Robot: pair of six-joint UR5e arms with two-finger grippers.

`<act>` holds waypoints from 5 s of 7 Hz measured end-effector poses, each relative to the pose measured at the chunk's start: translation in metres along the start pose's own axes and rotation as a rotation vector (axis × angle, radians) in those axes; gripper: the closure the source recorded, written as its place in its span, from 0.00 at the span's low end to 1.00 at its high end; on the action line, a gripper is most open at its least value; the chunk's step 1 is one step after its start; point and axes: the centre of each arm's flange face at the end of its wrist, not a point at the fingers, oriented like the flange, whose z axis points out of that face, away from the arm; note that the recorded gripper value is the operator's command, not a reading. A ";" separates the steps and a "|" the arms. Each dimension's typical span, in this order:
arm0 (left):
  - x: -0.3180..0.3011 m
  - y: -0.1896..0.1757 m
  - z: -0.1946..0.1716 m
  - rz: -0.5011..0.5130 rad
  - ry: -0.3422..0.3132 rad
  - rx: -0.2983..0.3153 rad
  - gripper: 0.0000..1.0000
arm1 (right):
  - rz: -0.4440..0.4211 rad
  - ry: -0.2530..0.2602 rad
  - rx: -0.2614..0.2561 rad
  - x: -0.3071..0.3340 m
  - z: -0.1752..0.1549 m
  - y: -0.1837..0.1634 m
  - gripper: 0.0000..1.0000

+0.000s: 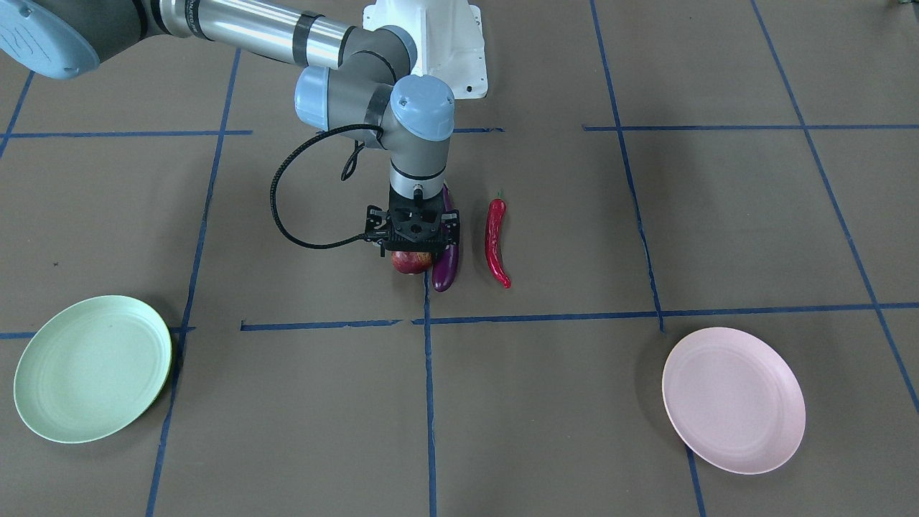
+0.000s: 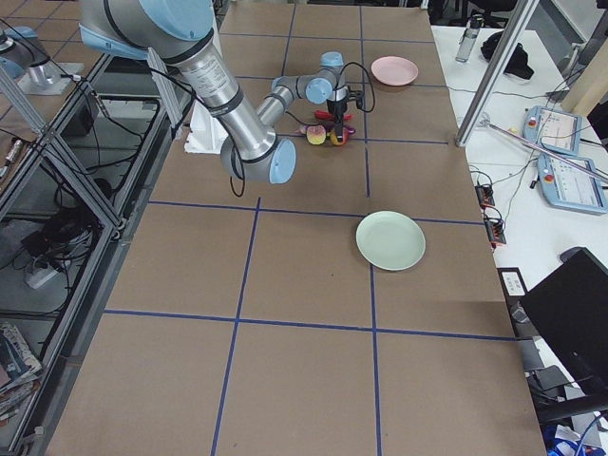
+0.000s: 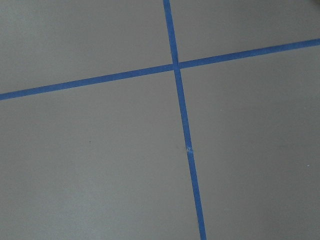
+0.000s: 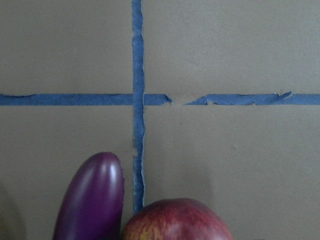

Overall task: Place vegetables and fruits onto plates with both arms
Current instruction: 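Reach the right gripper down and grasp the red apple, then carry the apple to the green plate and release it, then move the right gripper back and grasp the pink peach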

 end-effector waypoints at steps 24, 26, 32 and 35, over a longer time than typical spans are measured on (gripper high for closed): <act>0.003 -0.001 -0.003 0.008 -0.001 0.007 0.00 | 0.047 -0.156 -0.027 0.156 -0.053 -0.015 0.00; 0.004 -0.002 -0.003 0.009 -0.001 0.007 0.00 | 0.089 -0.126 -0.006 0.070 -0.054 0.071 0.00; 0.003 -0.001 -0.002 0.006 -0.001 0.005 0.00 | 0.075 -0.101 0.018 0.017 -0.040 0.109 0.00; 0.003 -0.001 -0.002 0.006 -0.001 0.005 0.00 | 0.069 -0.060 0.027 0.016 -0.020 0.107 0.60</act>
